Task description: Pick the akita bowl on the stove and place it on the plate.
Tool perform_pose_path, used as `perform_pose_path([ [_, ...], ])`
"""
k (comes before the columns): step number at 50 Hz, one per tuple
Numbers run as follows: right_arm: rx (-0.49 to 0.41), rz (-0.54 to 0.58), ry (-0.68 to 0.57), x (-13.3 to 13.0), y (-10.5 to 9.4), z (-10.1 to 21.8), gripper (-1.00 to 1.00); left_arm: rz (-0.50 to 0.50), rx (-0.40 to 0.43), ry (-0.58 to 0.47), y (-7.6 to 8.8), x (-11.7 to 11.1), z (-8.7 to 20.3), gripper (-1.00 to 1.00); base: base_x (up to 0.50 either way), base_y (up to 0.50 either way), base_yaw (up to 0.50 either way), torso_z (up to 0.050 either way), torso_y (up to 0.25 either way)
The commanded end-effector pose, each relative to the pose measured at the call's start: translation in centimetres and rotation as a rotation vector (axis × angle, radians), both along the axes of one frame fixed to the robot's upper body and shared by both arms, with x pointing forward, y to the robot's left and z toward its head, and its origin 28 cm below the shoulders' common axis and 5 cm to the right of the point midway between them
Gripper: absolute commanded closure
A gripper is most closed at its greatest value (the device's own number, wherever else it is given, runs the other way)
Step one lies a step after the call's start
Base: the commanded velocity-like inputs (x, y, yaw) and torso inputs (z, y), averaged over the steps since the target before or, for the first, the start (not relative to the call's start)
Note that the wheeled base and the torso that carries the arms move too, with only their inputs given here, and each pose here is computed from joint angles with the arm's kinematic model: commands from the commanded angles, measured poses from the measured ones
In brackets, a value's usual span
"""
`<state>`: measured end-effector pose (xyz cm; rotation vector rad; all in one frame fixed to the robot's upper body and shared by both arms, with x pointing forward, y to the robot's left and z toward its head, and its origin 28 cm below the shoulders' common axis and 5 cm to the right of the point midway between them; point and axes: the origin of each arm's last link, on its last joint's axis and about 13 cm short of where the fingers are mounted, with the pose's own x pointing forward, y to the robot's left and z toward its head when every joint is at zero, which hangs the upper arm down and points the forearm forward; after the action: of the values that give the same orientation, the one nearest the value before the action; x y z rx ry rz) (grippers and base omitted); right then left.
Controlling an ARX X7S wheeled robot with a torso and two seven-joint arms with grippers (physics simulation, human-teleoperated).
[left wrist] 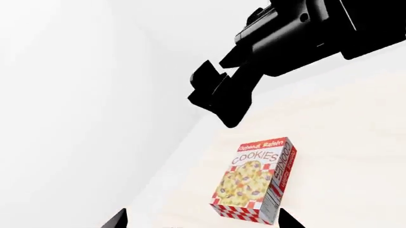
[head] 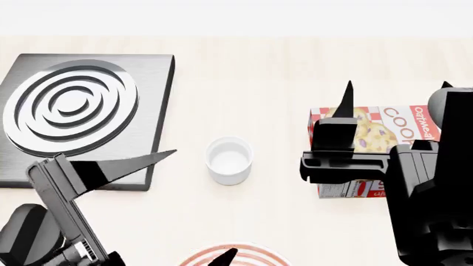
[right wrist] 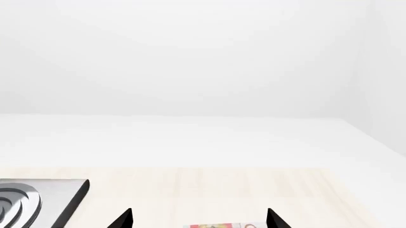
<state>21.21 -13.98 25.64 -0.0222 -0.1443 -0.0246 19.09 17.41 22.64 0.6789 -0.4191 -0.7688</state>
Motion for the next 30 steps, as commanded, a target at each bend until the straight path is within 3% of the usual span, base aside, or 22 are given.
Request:
perform_pose_path([
  [1,0.000,0.000,0.001,0.0,0.0,0.0,-1.00,0.063,-0.127,0.023,0.9,0.8,1.5,-1.00,0.00,0.00,0.00,0.000,0.000],
  [30,-0.001,0.001,0.002,0.0,0.0,0.1,-1.00,0.214,-0.378,0.071,3.4,3.2,4.3,-1.00,0.00,0.00,0.00,0.000,0.000],
])
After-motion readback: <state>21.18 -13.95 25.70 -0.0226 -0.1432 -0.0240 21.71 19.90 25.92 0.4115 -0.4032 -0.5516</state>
